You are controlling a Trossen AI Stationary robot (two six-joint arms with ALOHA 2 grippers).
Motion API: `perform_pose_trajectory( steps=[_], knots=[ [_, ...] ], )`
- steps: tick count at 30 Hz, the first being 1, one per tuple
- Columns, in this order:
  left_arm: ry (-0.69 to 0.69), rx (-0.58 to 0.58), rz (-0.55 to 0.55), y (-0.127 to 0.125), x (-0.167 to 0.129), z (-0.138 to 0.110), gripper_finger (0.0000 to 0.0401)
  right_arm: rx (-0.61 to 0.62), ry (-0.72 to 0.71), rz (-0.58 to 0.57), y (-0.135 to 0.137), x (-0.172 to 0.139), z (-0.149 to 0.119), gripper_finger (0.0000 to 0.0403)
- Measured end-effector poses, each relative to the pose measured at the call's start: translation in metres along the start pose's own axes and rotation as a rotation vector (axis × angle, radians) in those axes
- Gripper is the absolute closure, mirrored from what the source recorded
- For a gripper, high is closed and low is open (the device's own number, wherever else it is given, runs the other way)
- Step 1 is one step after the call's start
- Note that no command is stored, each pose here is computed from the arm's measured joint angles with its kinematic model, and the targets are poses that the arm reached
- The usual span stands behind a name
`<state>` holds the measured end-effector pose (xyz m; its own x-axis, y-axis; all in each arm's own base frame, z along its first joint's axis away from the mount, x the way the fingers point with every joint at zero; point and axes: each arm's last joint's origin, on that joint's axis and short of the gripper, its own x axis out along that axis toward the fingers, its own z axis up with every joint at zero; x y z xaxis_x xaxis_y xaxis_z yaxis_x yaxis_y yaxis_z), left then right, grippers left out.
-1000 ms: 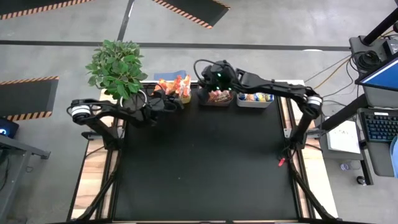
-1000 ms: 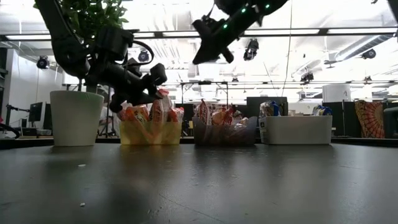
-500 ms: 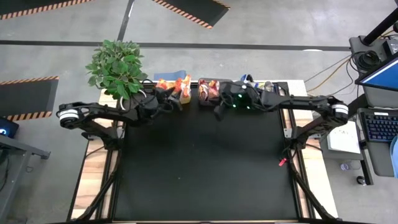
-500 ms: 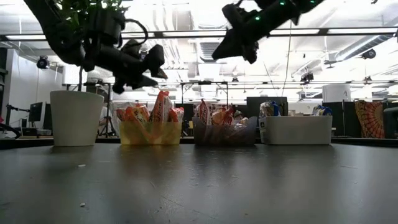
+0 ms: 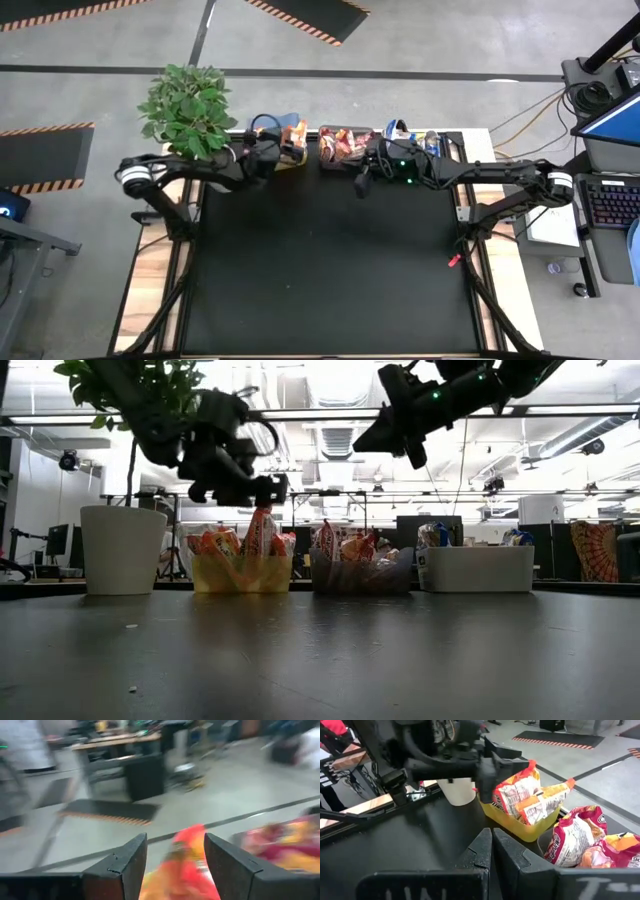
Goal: Sort Maruchan noodles
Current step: Put the orange noodle pack into the yellow bin
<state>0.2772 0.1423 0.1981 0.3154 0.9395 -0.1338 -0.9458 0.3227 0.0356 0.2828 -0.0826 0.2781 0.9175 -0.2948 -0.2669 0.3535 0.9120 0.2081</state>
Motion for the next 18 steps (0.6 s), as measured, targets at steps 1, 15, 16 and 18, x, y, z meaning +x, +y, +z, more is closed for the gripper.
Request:
perform_pose_trajectory(
  steps=[1,15,16,18],
  knots=[
    [0.016,0.021,0.035,0.000,0.004,-0.002,0.0223,-0.001,0.001,0.000,0.000,0.000,0.000,0.0394],
    [0.190,0.091,0.184,-0.003,0.040,-0.022,0.0258,-0.054,0.007,-0.001,-0.001,0.000,-0.003,0.0394],
    [0.202,0.087,0.186,-0.003,0.041,-0.024,0.0259,-0.055,0.010,-0.002,-0.001,0.000,-0.003,0.0394],
    [0.216,0.087,0.195,-0.002,0.043,-0.028,0.0261,-0.061,0.014,-0.002,-0.001,0.000,-0.005,0.0394]
  ],
)
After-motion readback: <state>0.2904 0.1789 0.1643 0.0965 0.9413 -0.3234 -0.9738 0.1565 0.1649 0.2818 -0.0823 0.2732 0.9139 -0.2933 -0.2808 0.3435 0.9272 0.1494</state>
